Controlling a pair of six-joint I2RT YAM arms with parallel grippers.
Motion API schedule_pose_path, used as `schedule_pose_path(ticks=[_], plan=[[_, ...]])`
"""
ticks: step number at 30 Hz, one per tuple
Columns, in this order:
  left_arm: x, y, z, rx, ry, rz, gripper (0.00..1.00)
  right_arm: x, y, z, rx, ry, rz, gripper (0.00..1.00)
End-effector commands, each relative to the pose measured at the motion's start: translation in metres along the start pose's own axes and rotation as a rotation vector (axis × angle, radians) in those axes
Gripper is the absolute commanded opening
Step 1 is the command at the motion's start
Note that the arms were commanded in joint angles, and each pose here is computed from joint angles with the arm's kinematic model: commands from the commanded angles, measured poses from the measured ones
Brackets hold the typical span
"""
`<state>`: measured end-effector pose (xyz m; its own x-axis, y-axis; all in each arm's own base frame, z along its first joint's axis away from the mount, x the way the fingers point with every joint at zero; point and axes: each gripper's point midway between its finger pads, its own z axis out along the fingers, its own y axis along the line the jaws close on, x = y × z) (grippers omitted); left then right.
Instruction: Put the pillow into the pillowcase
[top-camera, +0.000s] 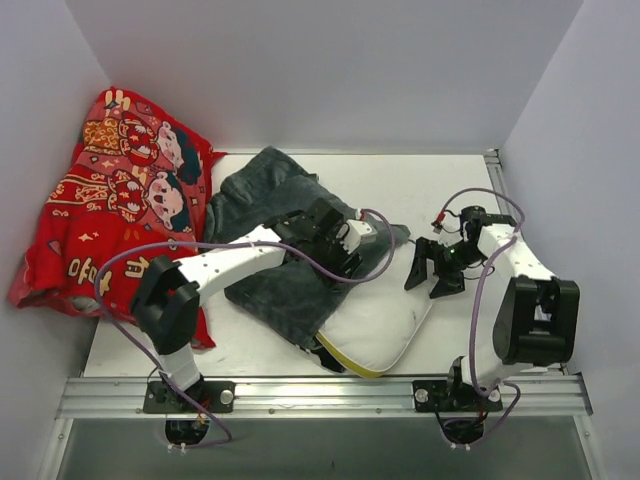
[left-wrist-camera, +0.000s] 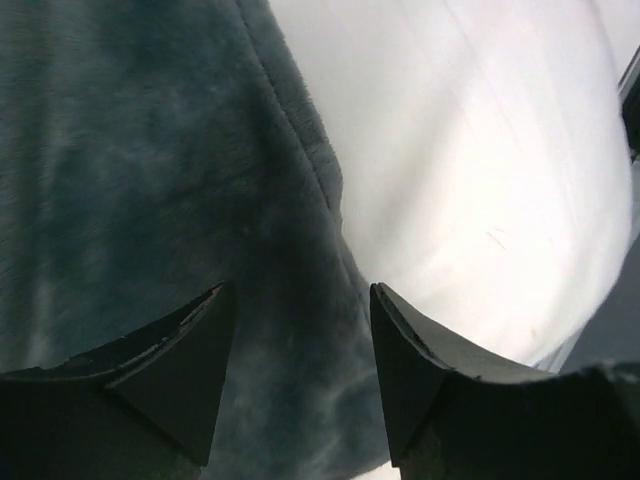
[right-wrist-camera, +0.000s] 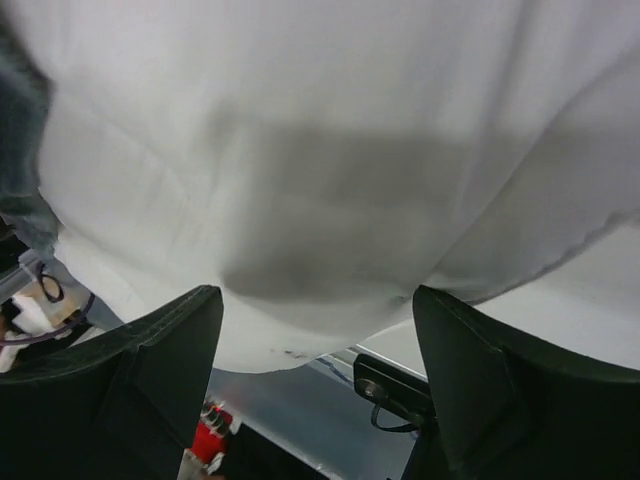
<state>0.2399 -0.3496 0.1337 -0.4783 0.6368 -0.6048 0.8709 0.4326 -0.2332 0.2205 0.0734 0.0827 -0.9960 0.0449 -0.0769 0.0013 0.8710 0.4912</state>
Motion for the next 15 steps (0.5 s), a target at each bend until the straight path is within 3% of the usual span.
schedule_pose_path(ticks=[1,3,4,5,6,7,8,9,12,14,15], plan=[[-0.019,0.0,0.015,-0.004,-0.04,0.006,0.64,0.017,0.003,0.008,-0.061,0.134,0.102,0.78],[-0.018,-0.004,0.029,0.021,-0.018,0.019,0.51,0.019,0.006,0.018,-0.11,0.177,0.142,0.76],[-0.028,-0.014,0.031,0.077,-0.032,0.028,0.4,0.017,0.018,0.02,-0.189,0.18,0.156,0.71],[-0.03,-0.023,0.04,0.12,-0.019,0.038,0.15,0.016,0.024,0.023,-0.229,0.192,0.203,0.63],[-0.038,-0.035,0.041,0.176,-0.029,0.05,0.07,0.012,0.028,0.027,-0.267,0.194,0.233,0.45],[-0.067,-0.049,0.032,0.23,-0.089,0.083,0.0,0.006,0.038,0.025,-0.332,0.183,0.246,0.33],[-0.075,-0.073,0.031,0.357,-0.102,0.1,0.0,0.0,0.041,0.024,-0.352,0.17,0.253,0.23],[-0.087,-0.098,0.027,0.423,-0.123,0.142,0.0,-0.012,0.048,0.021,-0.387,0.135,0.285,0.02],[-0.131,-0.151,0.005,0.597,-0.208,0.26,0.0,-0.046,0.064,0.009,-0.479,0.027,0.378,0.0],[-0.143,-0.157,0.003,0.628,-0.217,0.285,0.0,-0.055,0.073,0.005,-0.513,-0.014,0.432,0.0],[-0.142,-0.154,0.006,0.632,-0.211,0.294,0.0,-0.07,0.077,-0.003,-0.536,-0.104,0.389,0.0]])
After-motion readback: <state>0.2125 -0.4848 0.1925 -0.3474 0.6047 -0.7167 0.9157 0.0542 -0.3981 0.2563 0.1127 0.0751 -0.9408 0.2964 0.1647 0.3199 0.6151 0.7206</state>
